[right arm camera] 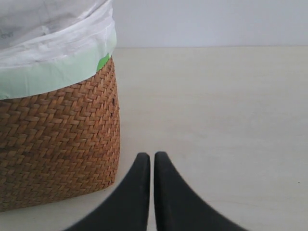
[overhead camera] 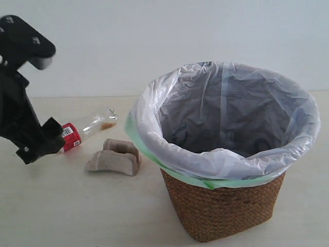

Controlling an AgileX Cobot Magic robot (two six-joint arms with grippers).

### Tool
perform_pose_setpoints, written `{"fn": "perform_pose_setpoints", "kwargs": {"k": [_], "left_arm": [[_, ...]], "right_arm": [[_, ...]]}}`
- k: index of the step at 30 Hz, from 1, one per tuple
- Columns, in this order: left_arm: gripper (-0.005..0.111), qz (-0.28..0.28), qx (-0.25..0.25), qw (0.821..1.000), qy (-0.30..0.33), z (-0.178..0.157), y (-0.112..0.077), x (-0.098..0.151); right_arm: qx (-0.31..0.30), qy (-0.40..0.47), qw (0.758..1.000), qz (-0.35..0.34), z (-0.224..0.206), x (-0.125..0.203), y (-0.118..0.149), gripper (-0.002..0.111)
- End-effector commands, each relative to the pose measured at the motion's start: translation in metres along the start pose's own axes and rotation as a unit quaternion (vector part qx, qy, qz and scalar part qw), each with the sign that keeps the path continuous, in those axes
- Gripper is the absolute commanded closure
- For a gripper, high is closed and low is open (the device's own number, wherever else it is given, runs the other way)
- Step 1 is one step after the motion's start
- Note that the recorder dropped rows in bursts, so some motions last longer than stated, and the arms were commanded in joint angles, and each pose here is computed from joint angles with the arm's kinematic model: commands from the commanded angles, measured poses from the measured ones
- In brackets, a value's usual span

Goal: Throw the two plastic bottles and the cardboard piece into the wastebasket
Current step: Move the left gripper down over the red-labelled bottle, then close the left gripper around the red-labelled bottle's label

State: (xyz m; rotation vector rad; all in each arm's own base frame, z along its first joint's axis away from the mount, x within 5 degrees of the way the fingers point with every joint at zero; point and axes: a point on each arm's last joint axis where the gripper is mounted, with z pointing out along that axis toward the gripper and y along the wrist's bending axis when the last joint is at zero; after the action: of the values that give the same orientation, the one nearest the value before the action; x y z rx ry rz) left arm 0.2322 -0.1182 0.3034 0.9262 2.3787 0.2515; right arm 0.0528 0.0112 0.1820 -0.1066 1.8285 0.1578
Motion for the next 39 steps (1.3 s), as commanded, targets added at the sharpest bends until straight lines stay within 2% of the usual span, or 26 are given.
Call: {"fn": "perform_pose_setpoints", "kwargs": {"k": [1, 3, 6, 9, 14, 15, 18, 19, 23, 29, 39], "left_arm": [[-0.001, 0.094, 0.006, 0.995, 0.012, 0.042, -0.01, -0.011], [-0.001, 0.104, 0.014, 0.995, 0.0, 0.062, -0.016, -0.018], [-0.001, 0.05, 0.038, 0.998, 0.028, 0.081, -0.025, -0.016], [-0.001, 0.002, 0.009, 0.998, 0.054, 0.084, -0.021, -0.012], [-0.001, 0.019, -0.024, 0.998, 0.057, 0.084, -0.014, -0.012], [-0.001, -0.003, -0.02, 0.998, 0.063, 0.084, -0.015, -0.01], [-0.001, -0.012, -0.021, 0.997, 0.069, 0.084, -0.016, -0.009], [-0.001, -0.034, -0.025, 0.996, 0.072, 0.084, -0.015, -0.009], [0.004, -0.049, -0.08, 0.993, 0.075, 0.089, -0.004, -0.007], [0.023, 0.02, -0.152, 0.984, 0.09, 0.108, 0.017, -0.004], [0.024, 0.071, -0.173, 0.974, 0.13, 0.149, 0.035, -0.029]], "right_arm": [[0.004, -0.005, 1.0, -0.005, 0.0, -0.001, -0.001, 0.108], [0.004, -0.005, 1.0, -0.005, 0.0, -0.001, -0.001, 0.108], [0.004, -0.005, 1.0, -0.005, 0.0, -0.001, -0.001, 0.108], [0.004, -0.005, 1.0, -0.005, 0.0, -0.001, -0.001, 0.108], [0.004, -0.005, 1.0, -0.005, 0.0, -0.001, -0.001, 0.108], [0.004, -0.005, 1.0, -0.005, 0.0, -0.001, -0.001, 0.108], [0.004, -0.005, 1.0, -0.005, 0.0, -0.001, -0.001, 0.108], [0.004, -0.005, 1.0, -0.005, 0.0, -0.001, -0.001, 0.108], [0.004, -0.005, 1.0, -0.005, 0.0, -0.001, -0.001, 0.108], [0.004, -0.005, 1.0, -0.005, 0.0, -0.001, -0.001, 0.108], [0.004, -0.005, 1.0, -0.005, 0.0, -0.001, -0.001, 0.108]]}}
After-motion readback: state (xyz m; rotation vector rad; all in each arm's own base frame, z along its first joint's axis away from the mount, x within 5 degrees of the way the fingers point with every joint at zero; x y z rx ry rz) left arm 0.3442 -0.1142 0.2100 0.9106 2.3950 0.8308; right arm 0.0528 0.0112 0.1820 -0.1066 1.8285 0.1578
